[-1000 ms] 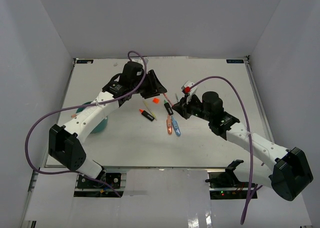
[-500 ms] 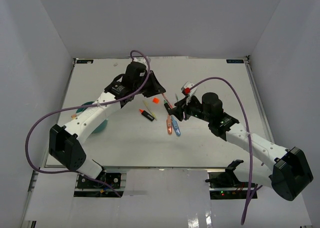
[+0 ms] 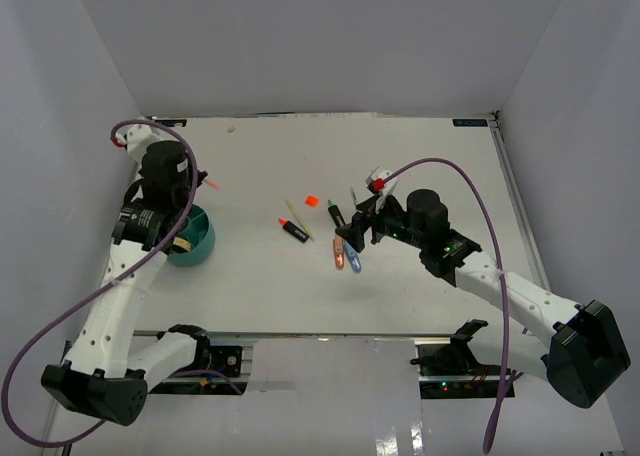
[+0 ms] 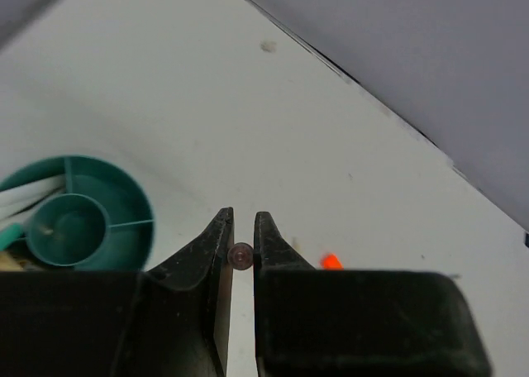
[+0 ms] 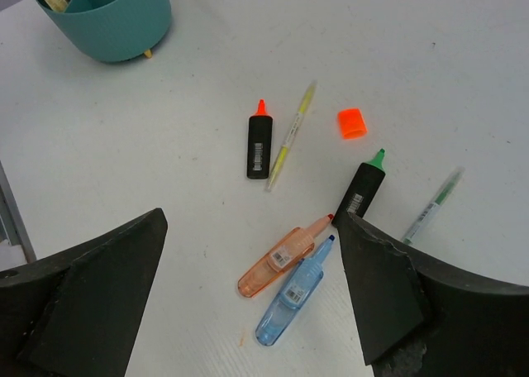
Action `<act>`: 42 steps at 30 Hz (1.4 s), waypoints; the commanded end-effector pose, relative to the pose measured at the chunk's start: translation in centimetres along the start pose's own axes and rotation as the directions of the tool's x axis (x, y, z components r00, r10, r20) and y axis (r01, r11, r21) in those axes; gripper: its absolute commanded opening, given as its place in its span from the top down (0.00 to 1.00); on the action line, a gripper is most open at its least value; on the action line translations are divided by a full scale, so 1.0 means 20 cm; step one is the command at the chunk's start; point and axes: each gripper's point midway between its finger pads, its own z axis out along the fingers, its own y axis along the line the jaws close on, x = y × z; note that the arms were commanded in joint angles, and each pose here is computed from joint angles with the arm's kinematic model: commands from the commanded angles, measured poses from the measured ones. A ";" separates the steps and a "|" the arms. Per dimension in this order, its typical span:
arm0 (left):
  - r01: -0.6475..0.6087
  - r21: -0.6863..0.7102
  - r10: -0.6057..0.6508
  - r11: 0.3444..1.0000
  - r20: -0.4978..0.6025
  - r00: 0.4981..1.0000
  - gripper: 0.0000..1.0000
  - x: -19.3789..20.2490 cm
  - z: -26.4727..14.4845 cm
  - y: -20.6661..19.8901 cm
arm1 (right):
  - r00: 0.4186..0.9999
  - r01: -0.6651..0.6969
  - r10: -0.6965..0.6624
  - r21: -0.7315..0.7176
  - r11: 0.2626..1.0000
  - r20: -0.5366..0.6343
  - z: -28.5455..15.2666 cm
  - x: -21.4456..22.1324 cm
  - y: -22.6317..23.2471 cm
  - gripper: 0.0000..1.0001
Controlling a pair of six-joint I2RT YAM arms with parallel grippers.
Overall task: Sort the stationery into containers
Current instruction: Place the pen in the storage box.
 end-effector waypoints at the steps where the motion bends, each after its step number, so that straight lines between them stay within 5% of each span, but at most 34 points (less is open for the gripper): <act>1: -0.054 -0.233 0.075 0.971 0.082 0.994 0.98 -0.09 -0.03 0.32 | 1.000 0.011 -0.011 0.005 1.000 0.021 -0.01 -0.02 0.00 0.10; 9: -0.018 -0.390 0.096 0.920 0.181 0.979 0.99 -0.15 -0.04 0.64 | 1.000 0.023 -0.023 0.010 1.000 0.012 -0.04 0.03 0.00 0.10; 18: 0.026 -0.433 0.030 0.901 0.123 0.992 0.96 0.00 0.12 0.85 | 1.000 0.023 -0.023 0.022 1.000 0.012 -0.06 0.05 -0.01 0.10; 34: 0.000 -0.403 -0.009 0.915 -0.021 1.000 0.30 0.15 0.18 0.86 | 0.987 -0.027 0.064 0.237 0.971 -0.150 0.01 0.16 -0.22 0.00; 42: -0.039 -0.272 0.013 0.962 -0.098 0.995 0.02 0.11 0.13 0.71 | 0.919 -0.084 0.233 0.418 0.905 -0.319 0.08 0.37 -0.39 0.47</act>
